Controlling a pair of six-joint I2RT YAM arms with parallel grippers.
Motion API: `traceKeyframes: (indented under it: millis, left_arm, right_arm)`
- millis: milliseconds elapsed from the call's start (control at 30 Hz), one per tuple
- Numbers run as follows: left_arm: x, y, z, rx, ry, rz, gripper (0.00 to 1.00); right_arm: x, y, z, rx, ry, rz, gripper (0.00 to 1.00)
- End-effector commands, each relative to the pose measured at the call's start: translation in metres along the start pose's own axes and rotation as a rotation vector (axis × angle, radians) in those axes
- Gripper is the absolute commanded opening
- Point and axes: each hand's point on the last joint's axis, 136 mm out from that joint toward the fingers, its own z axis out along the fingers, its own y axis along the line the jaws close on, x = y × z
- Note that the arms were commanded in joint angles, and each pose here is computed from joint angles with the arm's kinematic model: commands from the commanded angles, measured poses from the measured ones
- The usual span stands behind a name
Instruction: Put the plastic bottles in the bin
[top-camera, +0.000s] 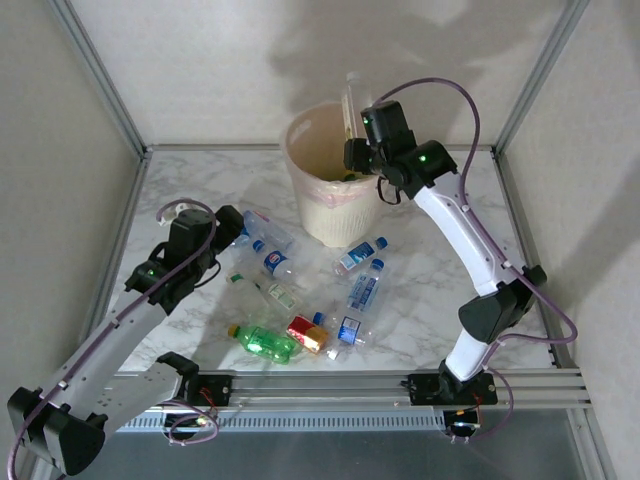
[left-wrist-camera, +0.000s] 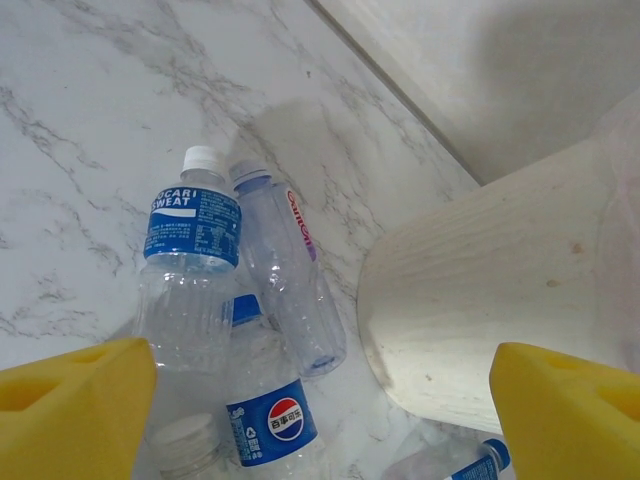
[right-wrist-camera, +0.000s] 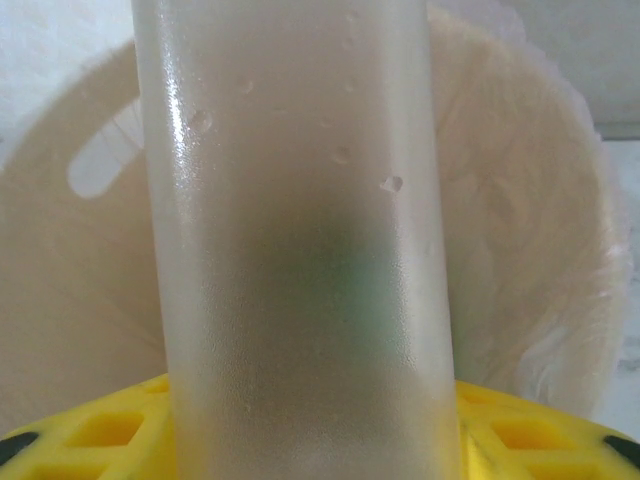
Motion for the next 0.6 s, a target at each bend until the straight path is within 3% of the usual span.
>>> traceKeyframes:
  millis: [0, 167, 300, 567]
  left_arm:
    - [-0.003, 0.004, 0.000, 0.000, -0.017, -0.025, 0.87]
    - [0.000, 0.007, 0.003, 0.000, -0.011, -0.031, 0.87]
    - [0.001, 0.007, 0.004, 0.000, -0.007, -0.034, 0.87]
    - [0.000, 0.008, 0.003, 0.000, -0.012, -0.034, 0.87]
  right_arm:
    - [0.003, 0.007, 0.008, -0.035, 0.001, -0.019, 0.47]
    - [0.011, 0.005, 0.012, -0.035, 0.014, -0.019, 0.51]
    - [0.008, 0.004, 0.008, -0.031, 0.001, -0.014, 0.70]
    - [-0.011, 0.003, -0.015, -0.035, -0.050, 0.002, 0.76]
